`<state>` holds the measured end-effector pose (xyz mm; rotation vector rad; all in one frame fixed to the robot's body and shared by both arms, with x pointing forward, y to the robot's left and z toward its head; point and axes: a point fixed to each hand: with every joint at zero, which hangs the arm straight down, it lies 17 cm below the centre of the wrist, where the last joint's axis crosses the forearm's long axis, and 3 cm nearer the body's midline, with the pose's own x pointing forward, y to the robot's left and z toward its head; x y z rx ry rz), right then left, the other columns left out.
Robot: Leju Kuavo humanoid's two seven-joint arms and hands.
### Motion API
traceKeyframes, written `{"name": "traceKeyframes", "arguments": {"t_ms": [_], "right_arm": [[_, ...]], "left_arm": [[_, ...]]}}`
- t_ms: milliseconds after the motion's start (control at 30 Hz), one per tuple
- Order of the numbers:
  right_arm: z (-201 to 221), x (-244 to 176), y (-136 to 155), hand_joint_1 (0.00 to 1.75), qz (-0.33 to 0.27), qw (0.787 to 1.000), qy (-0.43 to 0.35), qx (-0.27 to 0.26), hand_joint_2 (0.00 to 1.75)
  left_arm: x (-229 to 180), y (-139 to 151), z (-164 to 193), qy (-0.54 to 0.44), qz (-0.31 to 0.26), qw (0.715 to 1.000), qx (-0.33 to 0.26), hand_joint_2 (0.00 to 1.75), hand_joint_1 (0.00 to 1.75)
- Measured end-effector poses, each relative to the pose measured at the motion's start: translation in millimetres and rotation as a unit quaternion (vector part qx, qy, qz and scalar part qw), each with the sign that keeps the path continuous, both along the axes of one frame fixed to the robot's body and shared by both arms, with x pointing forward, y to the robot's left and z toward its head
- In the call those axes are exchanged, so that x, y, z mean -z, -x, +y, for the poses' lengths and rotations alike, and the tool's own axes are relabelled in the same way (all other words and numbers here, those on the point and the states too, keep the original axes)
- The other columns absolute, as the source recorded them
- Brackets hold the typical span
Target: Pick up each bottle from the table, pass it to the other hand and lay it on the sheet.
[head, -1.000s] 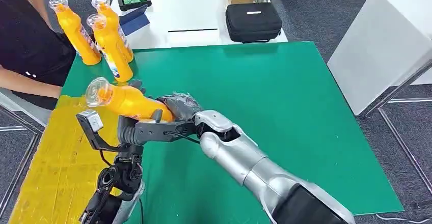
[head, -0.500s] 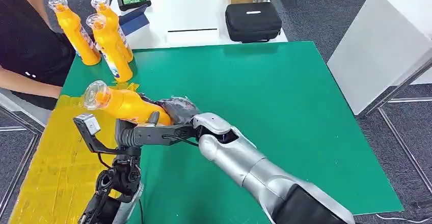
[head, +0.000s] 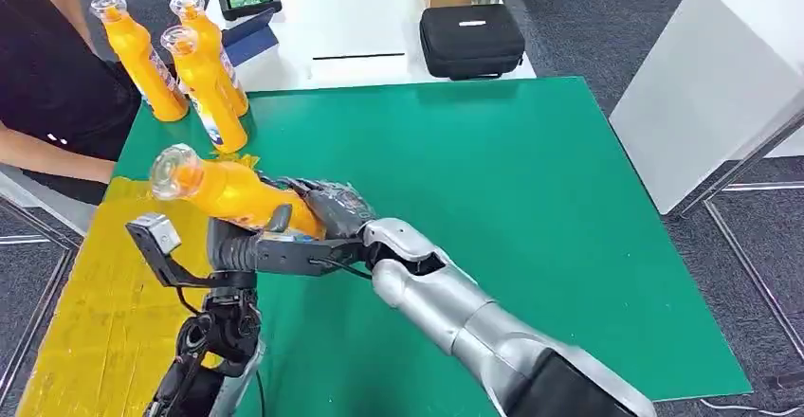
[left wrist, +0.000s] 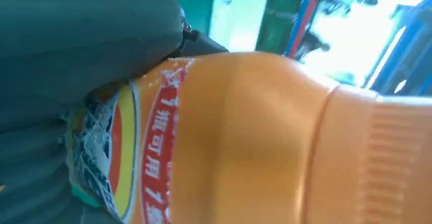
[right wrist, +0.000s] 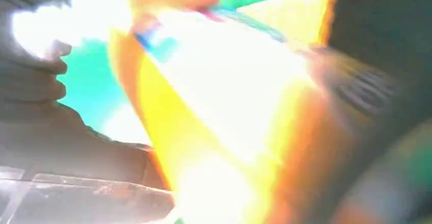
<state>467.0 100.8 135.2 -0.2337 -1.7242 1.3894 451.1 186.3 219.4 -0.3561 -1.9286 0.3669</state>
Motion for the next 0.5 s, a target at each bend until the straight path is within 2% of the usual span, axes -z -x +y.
{"name": "traceKeyframes", "arguments": {"t_ms": [133,300,400,500], "right_arm": [[-26,20,-8,0.00,0.018,0.999,-0.002,0.028,0.00],[-77,6,-35,0.00,0.004,0.995,-0.061,0.080,0.00],[-116,-12,-46,0.00,-0.002,0.990,-0.104,0.096,0.00],[-152,-38,-51,0.00,-0.017,0.982,-0.153,0.110,0.00]], "left_arm": [[-15,-4,21,0.002,-0.018,1.000,-0.022,1.75,1.75],[-8,-2,51,-0.025,-0.013,0.997,-0.070,1.75,1.75],[9,8,83,-0.078,-0.002,0.988,-0.132,1.75,1.75],[15,16,113,-0.150,-0.002,0.965,-0.215,1.75,1.75]]}}
